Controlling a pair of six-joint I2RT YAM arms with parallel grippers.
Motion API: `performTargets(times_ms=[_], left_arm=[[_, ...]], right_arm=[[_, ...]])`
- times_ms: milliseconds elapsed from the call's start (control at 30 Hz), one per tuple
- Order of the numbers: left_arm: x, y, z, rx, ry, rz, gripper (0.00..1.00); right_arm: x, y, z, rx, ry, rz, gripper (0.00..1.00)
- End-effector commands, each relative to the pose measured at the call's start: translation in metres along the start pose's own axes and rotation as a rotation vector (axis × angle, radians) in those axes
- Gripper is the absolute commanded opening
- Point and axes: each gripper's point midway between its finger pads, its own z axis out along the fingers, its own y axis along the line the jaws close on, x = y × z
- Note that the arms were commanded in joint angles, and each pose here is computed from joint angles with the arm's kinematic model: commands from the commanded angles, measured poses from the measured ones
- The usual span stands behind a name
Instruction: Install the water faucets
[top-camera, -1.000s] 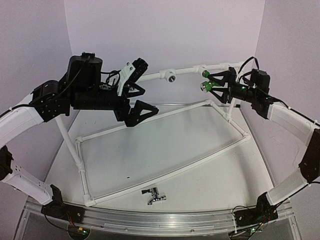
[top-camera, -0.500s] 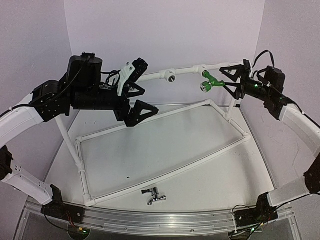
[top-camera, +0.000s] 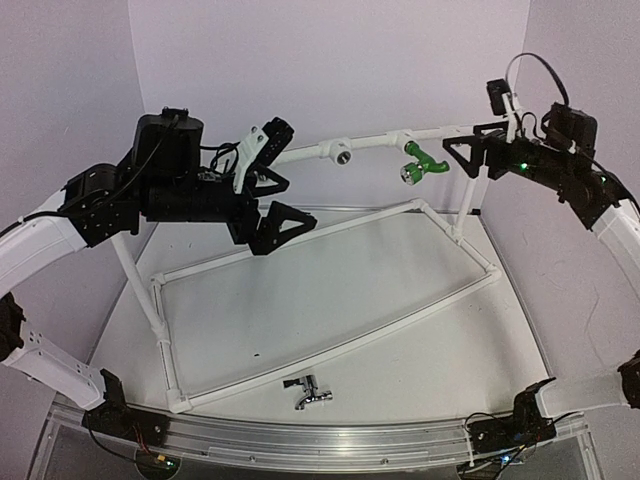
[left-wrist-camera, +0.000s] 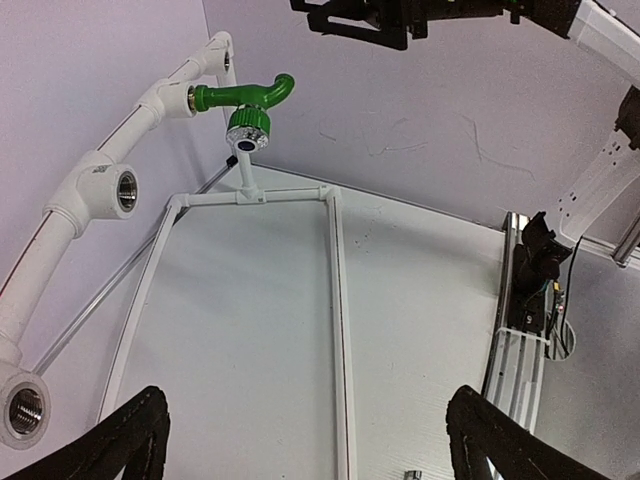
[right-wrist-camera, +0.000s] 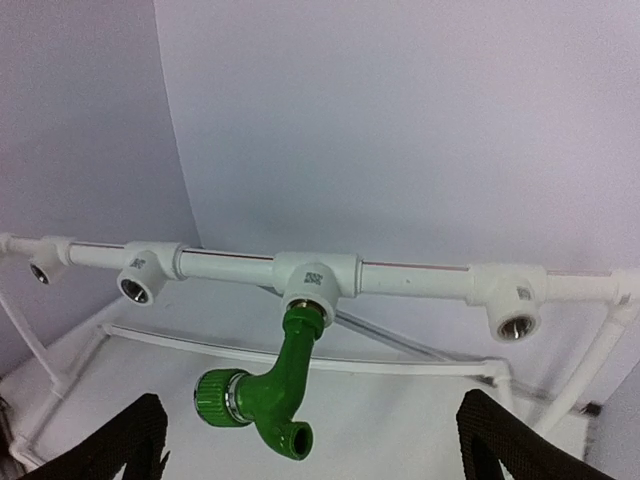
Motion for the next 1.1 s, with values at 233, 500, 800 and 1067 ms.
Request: performTargets(times_ms=[233, 500, 800, 1067], left_arm=[[-0.017, 0.005, -0.015, -0.029, -0.069, -0.016, 1.00], [-0.016, 0.004, -0.015, -0.022, -0.070, -0.019, 1.00], [-0.016, 0.002, -0.015, -0.015, -0.077, -0.017, 1.00], [-0.017, 0.002, -0.018, -0.015, -0.083, -0.022, 1.00]], right_arm=[[0.042, 0.048, 0.020, 0.208, 0.232, -1.022, 0.98], [0.063, 0.046, 0.031, 0.350, 0.300, -1.290, 0.98], [0.058, 0.046, 0.046, 0.497, 0.229, -1.333, 0.97], [0.046, 0.045, 0.062, 0.565, 0.172, -1.286, 0.72]])
